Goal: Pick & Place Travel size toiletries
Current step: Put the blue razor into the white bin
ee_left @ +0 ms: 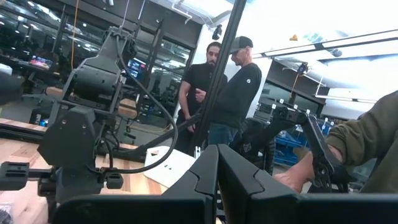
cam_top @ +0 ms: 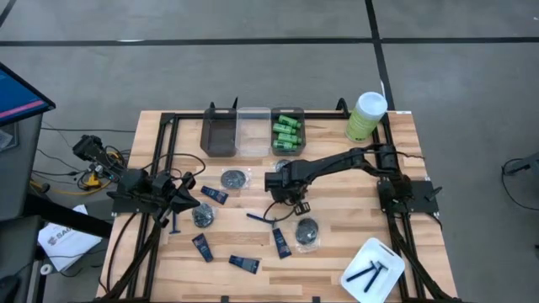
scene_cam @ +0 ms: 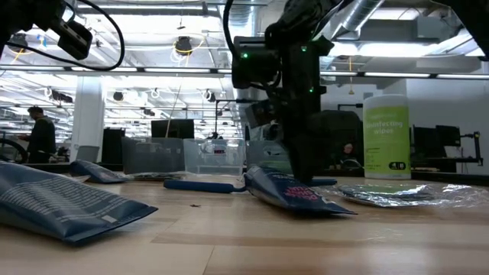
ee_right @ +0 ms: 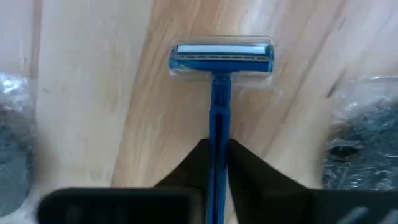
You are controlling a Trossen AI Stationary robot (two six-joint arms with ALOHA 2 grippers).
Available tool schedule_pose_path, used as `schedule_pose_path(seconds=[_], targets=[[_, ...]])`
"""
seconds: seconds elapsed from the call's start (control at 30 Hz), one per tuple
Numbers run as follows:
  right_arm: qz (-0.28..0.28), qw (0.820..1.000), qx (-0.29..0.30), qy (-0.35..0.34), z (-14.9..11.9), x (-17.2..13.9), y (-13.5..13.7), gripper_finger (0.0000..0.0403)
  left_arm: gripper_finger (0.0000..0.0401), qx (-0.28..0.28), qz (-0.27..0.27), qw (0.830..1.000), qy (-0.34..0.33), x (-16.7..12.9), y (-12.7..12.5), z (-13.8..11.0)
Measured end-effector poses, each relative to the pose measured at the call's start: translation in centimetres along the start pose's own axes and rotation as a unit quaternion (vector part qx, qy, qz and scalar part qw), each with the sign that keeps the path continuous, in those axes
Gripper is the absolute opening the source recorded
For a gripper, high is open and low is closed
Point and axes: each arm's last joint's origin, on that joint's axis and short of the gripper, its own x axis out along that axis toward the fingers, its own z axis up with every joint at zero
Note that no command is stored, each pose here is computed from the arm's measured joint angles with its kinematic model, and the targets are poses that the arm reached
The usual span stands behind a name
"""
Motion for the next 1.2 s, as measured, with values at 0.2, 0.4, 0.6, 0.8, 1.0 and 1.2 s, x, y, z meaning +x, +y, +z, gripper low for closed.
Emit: schedule_pose_path(seconds=[0.2, 0.4, 0.6, 0.8, 1.0, 1.2], targets=[[0.003, 0.998, 0.063, -0.025, 0.5, 0.1, -0.2, 0.0039, 0.0002, 0.0, 0.0, 1.0, 0.0, 0.0, 0.0, 0.0], [0.005, 0.993, 0.104, -0.058, 0.6, -1.6, 0.2, 0.001, 0.0002, 0.0, 0.0, 1.0, 0.0, 0.0, 0.0, 0.0], [-0.004, 0.985, 0.119, -0.124, 0.1, -6.7, 1.6, 0.0018, 0.0002, 0.0, 0.0, 1.0, 0.0, 0.0, 0.0, 0.0], [0.001, 0.972, 0.134, -0.192, -1.1, -12.1, 4.5, 0.0007, 0.0002, 0.0, 0.0, 1.0, 0.0, 0.0, 0.0, 0.0], [0.016, 0.967, 0.137, -0.215, -2.8, -15.6, 8.2, 0.0007, 0.0002, 0.0, 0.0, 1.0, 0.0, 0.0, 0.0, 0.0], [0.048, 0.966, 0.149, -0.205, -5.5, -16.9, 13.1, 0.0006, 0.0002, 0.0, 0.0, 1.0, 0.0, 0.0, 0.0, 0.0]])
